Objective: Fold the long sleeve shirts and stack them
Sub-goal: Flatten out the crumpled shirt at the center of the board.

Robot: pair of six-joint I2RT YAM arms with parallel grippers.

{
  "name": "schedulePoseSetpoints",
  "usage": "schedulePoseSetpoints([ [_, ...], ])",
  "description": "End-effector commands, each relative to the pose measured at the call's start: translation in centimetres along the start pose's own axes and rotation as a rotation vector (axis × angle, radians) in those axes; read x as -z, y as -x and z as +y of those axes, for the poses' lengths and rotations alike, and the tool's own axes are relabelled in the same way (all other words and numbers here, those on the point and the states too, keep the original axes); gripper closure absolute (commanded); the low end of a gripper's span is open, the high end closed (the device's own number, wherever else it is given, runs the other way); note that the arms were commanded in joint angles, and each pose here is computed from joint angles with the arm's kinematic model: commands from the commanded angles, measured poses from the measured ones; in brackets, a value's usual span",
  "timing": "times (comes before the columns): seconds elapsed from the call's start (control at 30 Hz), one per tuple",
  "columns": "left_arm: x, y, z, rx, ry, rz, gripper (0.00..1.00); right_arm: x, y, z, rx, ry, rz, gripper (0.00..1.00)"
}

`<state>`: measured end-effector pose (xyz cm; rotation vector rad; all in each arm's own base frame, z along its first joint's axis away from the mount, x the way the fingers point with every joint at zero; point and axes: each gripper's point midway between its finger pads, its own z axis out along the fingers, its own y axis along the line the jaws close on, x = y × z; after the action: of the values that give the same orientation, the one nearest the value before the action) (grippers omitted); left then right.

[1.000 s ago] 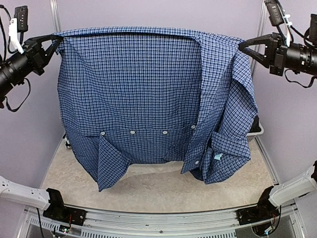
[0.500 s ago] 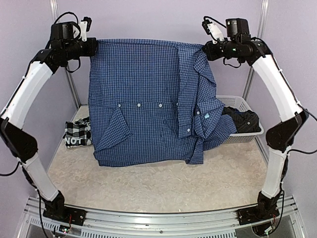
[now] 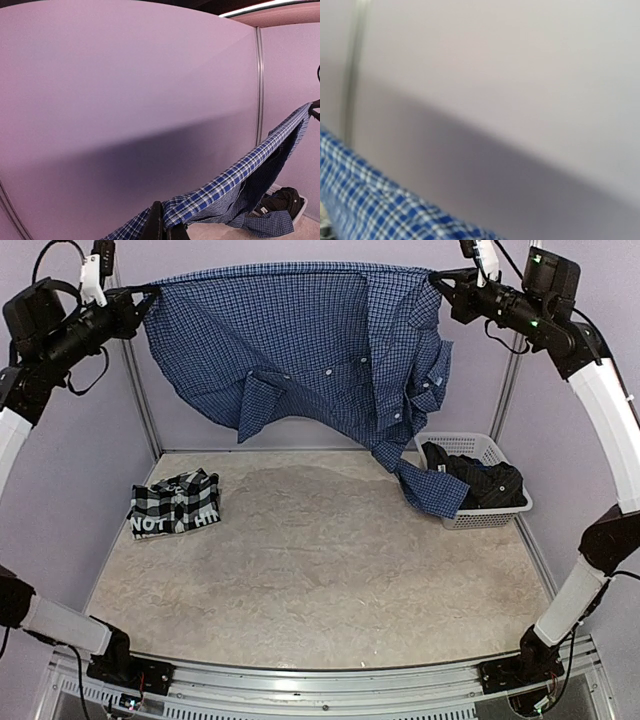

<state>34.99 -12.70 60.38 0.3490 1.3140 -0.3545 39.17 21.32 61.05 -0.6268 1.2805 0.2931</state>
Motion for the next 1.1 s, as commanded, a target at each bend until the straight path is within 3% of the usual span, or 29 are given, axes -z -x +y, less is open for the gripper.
schedulePoseSetpoints([
  [0.0, 4.2, 1.5, 5.2, -0.016, 0.260, -0.071, 1.00, 1.3, -5.0, -5.3, -0.042, -0.227, 0.131, 1.00],
  [0.13, 5.6, 0.0, 6.8, -0.020, 0.364, -0.022, 1.00, 1.9, -8.5, -3.8, -0.079, -0.189, 0.208, 1.00],
  [0.3, 9.3, 5.2, 8.2, -0.013, 0.447, -0.125, 1.00, 3.1, -8.2, -2.0, -0.119, -0.113, 0.188, 1.00],
  [0.43, 10.0, 6.9, 9.8, -0.006, 0.514, -0.128, 1.00, 2.6, -9.3, 0.1, -0.162, 0.006, 0.217, 1.00],
  [0.63, 8.2, 4.2, 13.6, 0.027, 0.595, -0.034, 1.00, 1.9, -11.9, 1.7, -0.188, 0.083, 0.258, 1.00],
  [0.73, 7.0, 3.0, 13.2, 0.042, 0.534, -0.004, 1.00, 2.3, -11.9, 1.0, -0.177, 0.038, 0.267, 1.00],
  [0.9, 5.5, -0.2, 9.5, 0.053, 0.294, 0.067, 1.00, 5.6, -9.2, 1.0, -0.151, 0.018, 0.265, 1.00],
  [1.07, 8.5, -2.4, 4.9, 0.048, 0.139, 0.127, 1.00, 10.0, -8.4, 4.2, -0.224, 0.142, 0.346, 1.00],
])
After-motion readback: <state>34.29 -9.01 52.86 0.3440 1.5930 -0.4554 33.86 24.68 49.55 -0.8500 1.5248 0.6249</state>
